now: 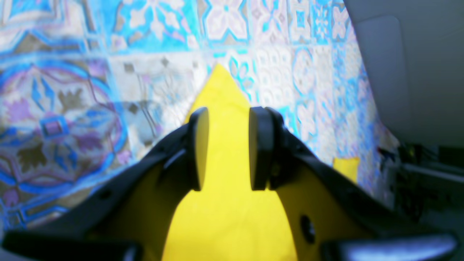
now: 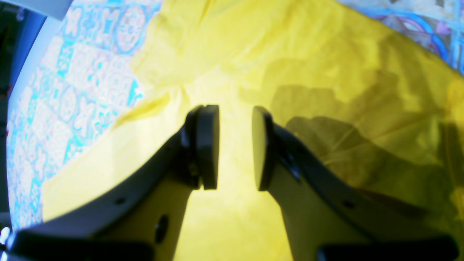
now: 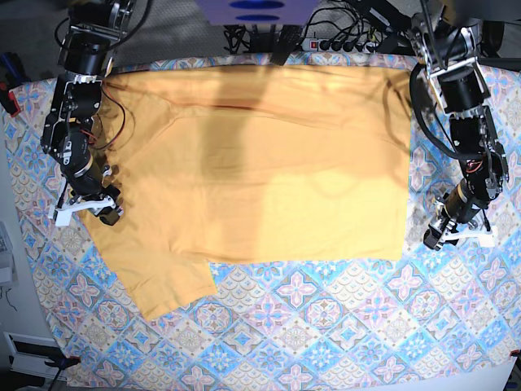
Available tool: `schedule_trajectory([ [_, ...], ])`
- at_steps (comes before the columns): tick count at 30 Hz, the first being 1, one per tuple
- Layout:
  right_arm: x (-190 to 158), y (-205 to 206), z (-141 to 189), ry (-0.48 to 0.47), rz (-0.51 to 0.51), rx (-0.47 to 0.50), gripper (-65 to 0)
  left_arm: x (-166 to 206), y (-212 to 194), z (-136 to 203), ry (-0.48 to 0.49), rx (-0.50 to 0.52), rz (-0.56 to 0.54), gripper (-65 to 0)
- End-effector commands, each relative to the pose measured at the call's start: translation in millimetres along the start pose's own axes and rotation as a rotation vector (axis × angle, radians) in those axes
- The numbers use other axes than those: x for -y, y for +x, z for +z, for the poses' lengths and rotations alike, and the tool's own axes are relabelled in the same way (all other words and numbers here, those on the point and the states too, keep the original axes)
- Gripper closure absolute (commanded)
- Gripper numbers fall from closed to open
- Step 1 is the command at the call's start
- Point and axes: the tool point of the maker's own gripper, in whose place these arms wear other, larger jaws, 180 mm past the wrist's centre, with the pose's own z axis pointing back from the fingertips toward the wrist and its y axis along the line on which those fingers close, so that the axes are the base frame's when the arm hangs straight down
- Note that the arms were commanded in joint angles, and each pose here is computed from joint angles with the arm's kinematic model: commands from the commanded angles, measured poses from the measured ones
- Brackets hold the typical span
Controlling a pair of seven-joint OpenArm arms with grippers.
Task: Fold the T-shirt properly
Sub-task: 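Move both grippers along the shirt's sides toward the hem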
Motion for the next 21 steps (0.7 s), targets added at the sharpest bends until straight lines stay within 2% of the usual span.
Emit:
schedule_trajectory([
  [1, -8, 21, 2, 0.026, 0.022, 0.054, -15.0, 14, 15, -2, -0.027, 0.026, -0.015, -18.4],
  [5, -8, 20, 3, 0.026, 0.023, 0.052, -15.0, 11, 5, -22, 0.024, -0.009, -0.012, -18.3],
  [9, -8, 20, 3, 0.025, 0.023, 0.05, -15.0, 4, -6, -34, 0.071, 0.006, -0.027, -18.3],
  [21, -18, 23, 8, 0.048, 0.053, 0.064, -15.0, -31, -24, -44, 0.165, 0.014, -0.019, -18.3],
])
